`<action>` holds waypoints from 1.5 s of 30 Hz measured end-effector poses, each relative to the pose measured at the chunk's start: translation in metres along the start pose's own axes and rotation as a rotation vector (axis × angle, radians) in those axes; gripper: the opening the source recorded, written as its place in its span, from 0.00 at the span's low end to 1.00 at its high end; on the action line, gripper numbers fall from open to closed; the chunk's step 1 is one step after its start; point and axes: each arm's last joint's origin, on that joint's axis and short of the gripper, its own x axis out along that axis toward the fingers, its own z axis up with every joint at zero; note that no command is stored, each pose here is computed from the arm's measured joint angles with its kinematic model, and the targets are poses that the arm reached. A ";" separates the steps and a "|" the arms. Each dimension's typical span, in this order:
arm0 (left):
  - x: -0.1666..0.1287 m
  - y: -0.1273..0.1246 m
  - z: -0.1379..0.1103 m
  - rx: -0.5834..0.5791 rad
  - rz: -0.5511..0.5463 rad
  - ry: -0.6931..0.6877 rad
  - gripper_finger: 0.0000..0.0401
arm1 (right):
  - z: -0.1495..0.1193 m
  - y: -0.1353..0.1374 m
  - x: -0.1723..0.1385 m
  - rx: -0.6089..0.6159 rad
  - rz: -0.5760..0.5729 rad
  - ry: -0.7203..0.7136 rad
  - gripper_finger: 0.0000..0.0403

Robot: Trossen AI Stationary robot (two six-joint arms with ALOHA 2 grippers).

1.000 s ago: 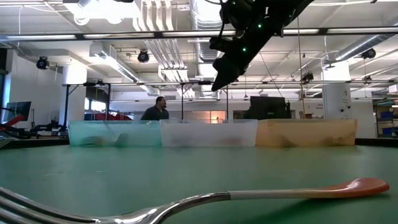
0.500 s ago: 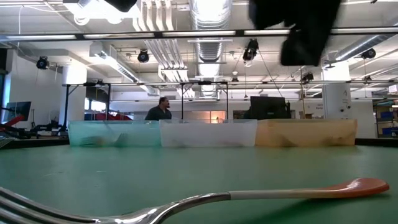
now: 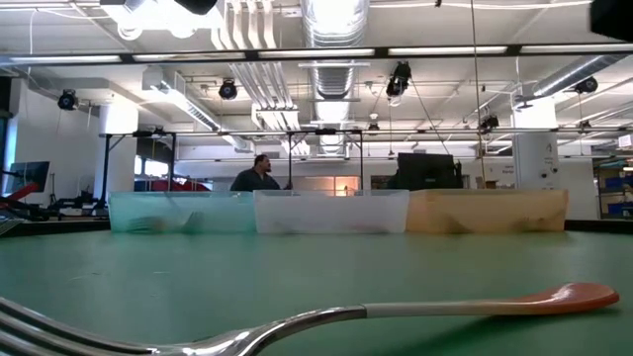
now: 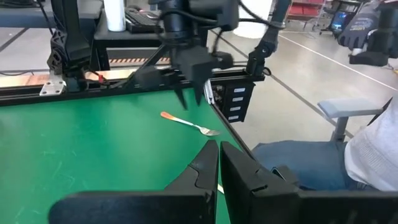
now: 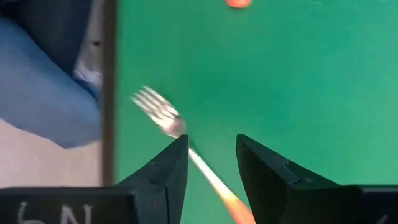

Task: Sort silverware by color (type)
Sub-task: Put the orange fork into the white bin

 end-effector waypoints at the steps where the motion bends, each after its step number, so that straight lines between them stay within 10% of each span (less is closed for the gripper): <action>1: 0.000 0.000 0.000 0.000 0.000 0.001 0.00 | -0.002 0.006 0.004 -0.006 0.010 -0.012 0.31; 35: 0.000 0.000 -0.001 0.001 0.002 0.007 0.00 | -0.029 0.022 0.089 -0.341 -0.072 0.262 0.25; 45: 0.000 0.000 -0.001 0.000 0.002 0.008 0.00 | -0.028 0.019 0.091 -0.266 -0.118 0.253 0.24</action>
